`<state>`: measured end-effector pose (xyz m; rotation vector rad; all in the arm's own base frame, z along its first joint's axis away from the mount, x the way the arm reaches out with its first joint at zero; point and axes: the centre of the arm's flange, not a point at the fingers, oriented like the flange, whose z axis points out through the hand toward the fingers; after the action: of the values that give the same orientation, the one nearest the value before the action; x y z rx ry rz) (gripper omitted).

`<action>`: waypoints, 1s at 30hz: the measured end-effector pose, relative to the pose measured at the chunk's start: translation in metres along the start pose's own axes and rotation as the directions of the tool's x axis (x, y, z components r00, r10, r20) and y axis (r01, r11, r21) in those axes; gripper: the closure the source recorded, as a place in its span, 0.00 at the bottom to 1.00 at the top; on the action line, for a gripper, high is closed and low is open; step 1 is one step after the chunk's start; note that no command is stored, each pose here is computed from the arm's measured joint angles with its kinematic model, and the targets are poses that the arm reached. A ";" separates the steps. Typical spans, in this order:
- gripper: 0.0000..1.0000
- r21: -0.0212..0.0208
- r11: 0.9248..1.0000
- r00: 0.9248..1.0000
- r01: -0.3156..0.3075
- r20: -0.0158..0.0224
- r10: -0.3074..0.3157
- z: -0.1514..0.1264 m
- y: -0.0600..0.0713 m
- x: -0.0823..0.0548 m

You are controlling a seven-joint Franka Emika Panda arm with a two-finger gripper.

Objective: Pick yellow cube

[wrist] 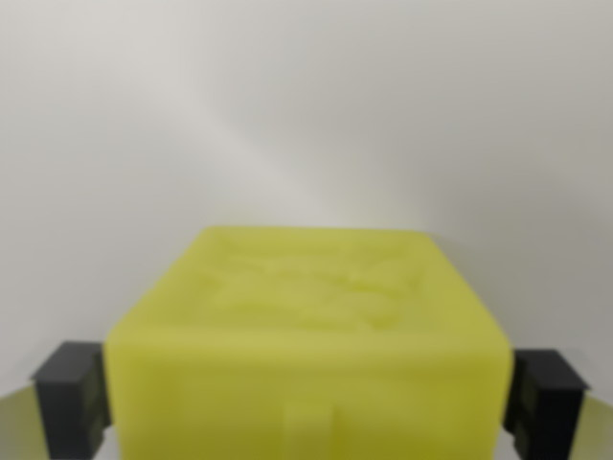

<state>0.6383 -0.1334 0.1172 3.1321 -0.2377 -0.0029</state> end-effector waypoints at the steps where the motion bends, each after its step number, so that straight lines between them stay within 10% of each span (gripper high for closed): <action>1: 0.00 0.000 1.000 1.000 0.000 0.000 0.000 0.000 0.000 0.000; 2: 0.00 0.000 1.000 1.000 0.000 0.000 0.000 0.000 0.000 0.000; 3: 1.00 0.000 1.000 1.000 0.000 0.000 0.000 0.000 0.000 0.000; 30: 1.00 0.001 1.000 1.000 -0.001 0.000 0.001 -0.059 0.000 0.000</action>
<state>0.6384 -0.1333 0.1758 3.1334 -0.2390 -0.0025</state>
